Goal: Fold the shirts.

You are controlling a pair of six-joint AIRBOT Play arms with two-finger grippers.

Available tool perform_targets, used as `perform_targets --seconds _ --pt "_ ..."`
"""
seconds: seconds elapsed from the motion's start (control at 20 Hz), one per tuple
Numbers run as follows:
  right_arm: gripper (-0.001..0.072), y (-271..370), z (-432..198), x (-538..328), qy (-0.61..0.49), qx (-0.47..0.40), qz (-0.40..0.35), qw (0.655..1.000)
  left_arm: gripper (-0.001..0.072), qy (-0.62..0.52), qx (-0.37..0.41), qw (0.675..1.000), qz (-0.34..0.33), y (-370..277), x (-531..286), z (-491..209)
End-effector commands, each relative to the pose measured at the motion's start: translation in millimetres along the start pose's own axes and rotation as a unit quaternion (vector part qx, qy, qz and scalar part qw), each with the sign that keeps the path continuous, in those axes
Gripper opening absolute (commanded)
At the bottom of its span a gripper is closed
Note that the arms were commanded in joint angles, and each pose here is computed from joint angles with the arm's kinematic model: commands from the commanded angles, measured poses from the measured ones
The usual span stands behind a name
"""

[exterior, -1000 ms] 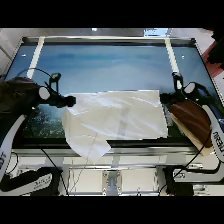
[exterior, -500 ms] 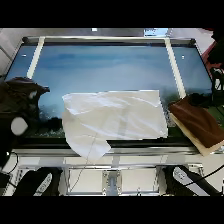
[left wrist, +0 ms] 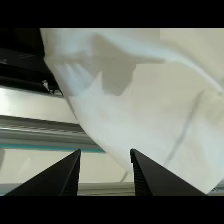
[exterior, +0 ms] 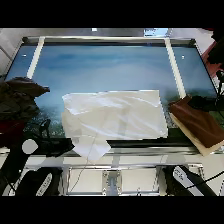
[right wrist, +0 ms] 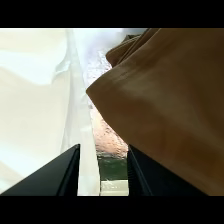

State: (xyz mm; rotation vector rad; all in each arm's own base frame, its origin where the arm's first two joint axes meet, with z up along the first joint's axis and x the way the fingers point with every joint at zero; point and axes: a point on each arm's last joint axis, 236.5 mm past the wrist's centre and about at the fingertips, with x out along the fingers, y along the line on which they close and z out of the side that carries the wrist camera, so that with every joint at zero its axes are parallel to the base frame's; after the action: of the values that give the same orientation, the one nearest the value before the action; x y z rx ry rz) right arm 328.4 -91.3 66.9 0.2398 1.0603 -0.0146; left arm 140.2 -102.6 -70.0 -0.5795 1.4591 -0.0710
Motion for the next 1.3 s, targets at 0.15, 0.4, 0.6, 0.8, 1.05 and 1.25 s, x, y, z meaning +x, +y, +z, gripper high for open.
perform_targets --seconds 0.15,0.4,0.6,0.8,1.05,1.25 --pt "0.0354 6.7 0.3 -0.9 -0.002 0.003 0.015 1.000 0.0364 0.023 -0.056 0.997 -0.051 -7.6 27.1 -17.9" --pt "0.0354 15.7 6.4 -1.4 -0.015 0.011 0.034 0.999 0.0363 -0.017 -0.073 0.994 -0.081 -14.0 39.3 -3.8" --pt "0.0353 18.6 7.5 -1.8 -0.017 0.014 0.040 0.999 0.0195 0.002 -0.083 0.992 -0.096 -18.6 46.5 -16.6" --pt "0.0349 21.8 -0.9 -1.7 0.001 0.015 0.046 0.999 0.0015 0.004 -0.091 0.985 -0.146 -41.5 41.0 -15.1" --pt "0.0350 19.1 -99.8 33.2 0.157 0.071 0.052 0.984 0.0015 0.000 -0.085 0.984 -0.155 -46.6 38.4 -12.3" --pt "0.0354 50.0 -191.8 63.0 0.264 0.133 0.111 0.949 0.0015 0.002 -0.080 0.985 -0.155 -46.6 38.4 -13.9"
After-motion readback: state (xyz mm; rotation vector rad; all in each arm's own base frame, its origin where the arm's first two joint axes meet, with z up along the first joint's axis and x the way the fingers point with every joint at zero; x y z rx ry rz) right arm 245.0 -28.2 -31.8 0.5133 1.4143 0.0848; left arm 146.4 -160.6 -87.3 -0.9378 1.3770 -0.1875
